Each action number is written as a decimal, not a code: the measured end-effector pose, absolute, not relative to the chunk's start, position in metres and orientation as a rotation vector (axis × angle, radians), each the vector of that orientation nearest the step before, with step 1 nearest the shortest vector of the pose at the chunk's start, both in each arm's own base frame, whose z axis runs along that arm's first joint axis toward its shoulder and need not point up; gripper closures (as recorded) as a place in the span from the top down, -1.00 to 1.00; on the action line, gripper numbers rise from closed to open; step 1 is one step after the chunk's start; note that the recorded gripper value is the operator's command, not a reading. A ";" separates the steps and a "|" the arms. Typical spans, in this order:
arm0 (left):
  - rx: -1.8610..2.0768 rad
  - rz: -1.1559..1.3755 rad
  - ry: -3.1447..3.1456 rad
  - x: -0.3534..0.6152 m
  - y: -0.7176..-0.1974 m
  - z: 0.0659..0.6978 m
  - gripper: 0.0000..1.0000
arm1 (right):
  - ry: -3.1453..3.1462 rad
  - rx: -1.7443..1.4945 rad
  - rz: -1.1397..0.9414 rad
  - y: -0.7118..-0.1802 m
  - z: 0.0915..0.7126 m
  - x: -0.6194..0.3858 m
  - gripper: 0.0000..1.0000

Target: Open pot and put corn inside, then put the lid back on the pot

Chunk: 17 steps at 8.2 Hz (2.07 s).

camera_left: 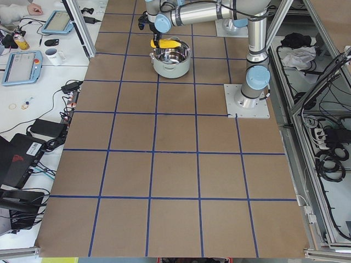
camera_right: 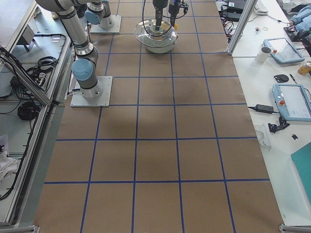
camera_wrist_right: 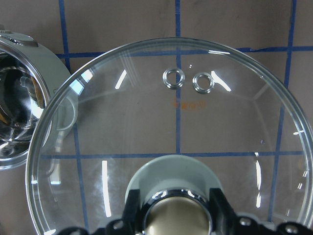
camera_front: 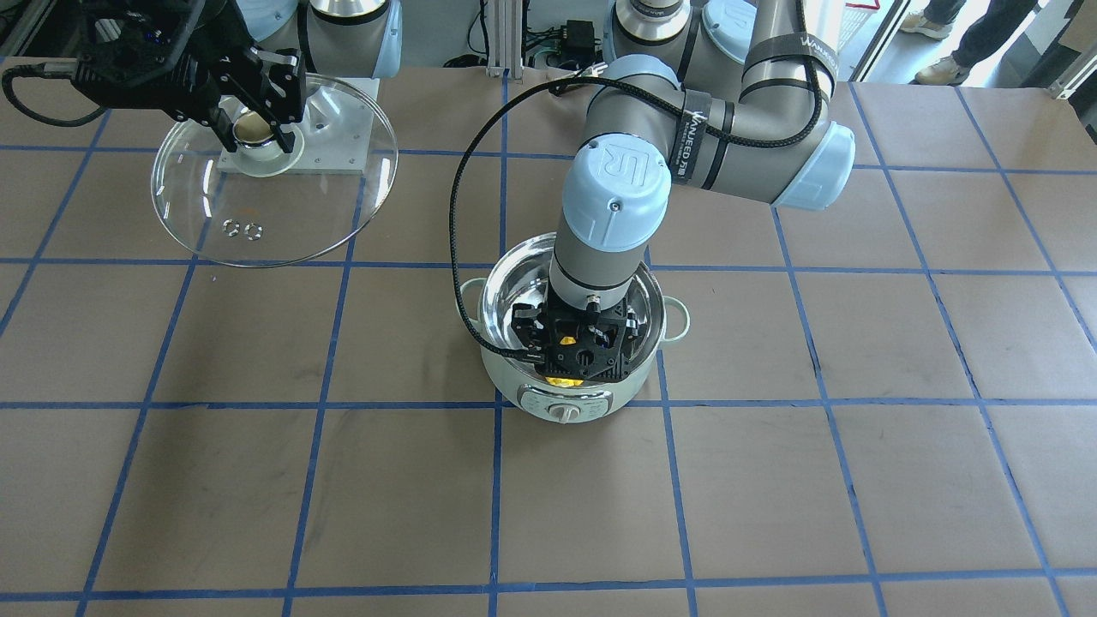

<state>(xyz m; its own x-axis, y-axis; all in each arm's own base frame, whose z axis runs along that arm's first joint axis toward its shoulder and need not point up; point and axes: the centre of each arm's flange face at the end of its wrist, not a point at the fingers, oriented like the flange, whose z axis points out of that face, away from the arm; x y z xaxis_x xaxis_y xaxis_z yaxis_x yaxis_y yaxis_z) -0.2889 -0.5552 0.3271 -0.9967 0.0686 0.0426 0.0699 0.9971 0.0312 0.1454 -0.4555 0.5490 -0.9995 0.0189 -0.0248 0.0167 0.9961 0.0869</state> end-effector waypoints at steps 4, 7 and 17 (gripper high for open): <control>-0.138 -0.118 -3.105 -0.286 -0.537 0.310 -0.56 | 3.113 0.016 0.141 -0.455 0.549 0.145 -0.94; -0.138 -0.160 -3.111 -0.284 -0.530 0.298 1.00 | 3.113 0.016 0.145 -0.455 0.549 0.145 -0.94; -0.044 -0.091 -3.125 -0.211 -0.574 0.415 1.00 | 3.111 0.019 0.153 -0.454 0.548 0.146 -0.94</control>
